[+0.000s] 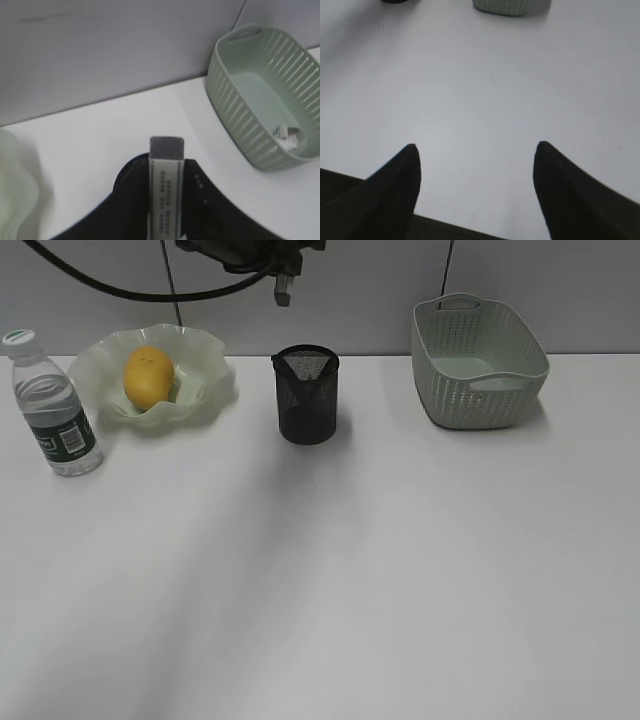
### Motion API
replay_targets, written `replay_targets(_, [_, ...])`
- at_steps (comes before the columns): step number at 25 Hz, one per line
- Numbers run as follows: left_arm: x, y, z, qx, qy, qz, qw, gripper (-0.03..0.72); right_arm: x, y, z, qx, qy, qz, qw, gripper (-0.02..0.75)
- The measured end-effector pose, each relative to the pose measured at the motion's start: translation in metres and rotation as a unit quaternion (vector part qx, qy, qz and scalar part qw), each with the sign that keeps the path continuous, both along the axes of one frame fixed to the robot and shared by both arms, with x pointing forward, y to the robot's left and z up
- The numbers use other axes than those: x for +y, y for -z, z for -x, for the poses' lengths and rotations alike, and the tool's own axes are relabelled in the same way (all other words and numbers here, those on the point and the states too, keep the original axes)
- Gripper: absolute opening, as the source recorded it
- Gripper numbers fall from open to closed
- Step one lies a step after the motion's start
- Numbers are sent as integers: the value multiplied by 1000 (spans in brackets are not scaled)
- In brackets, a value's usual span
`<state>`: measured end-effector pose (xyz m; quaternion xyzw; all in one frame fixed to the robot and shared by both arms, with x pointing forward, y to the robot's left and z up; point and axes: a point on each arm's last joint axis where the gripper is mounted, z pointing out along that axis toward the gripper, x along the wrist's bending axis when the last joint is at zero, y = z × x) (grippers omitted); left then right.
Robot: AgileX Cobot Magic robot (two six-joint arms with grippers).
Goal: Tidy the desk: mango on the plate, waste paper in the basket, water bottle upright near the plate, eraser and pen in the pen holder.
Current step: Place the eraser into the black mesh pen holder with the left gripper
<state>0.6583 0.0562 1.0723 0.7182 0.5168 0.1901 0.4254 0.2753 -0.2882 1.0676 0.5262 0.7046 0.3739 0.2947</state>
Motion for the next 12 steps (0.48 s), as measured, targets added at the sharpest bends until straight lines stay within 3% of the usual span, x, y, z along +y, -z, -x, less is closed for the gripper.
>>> replay_targets(4, [-7, 20, -11, -9, -2, 19, 1000, 164, 0, 0, 0, -2, 0, 0, 1000, 556])
replay_targets(12, [-16, 65, -26, 4, -6, 20, 1000, 166, 0, 0, 0, -3, 0, 0, 1000, 556])
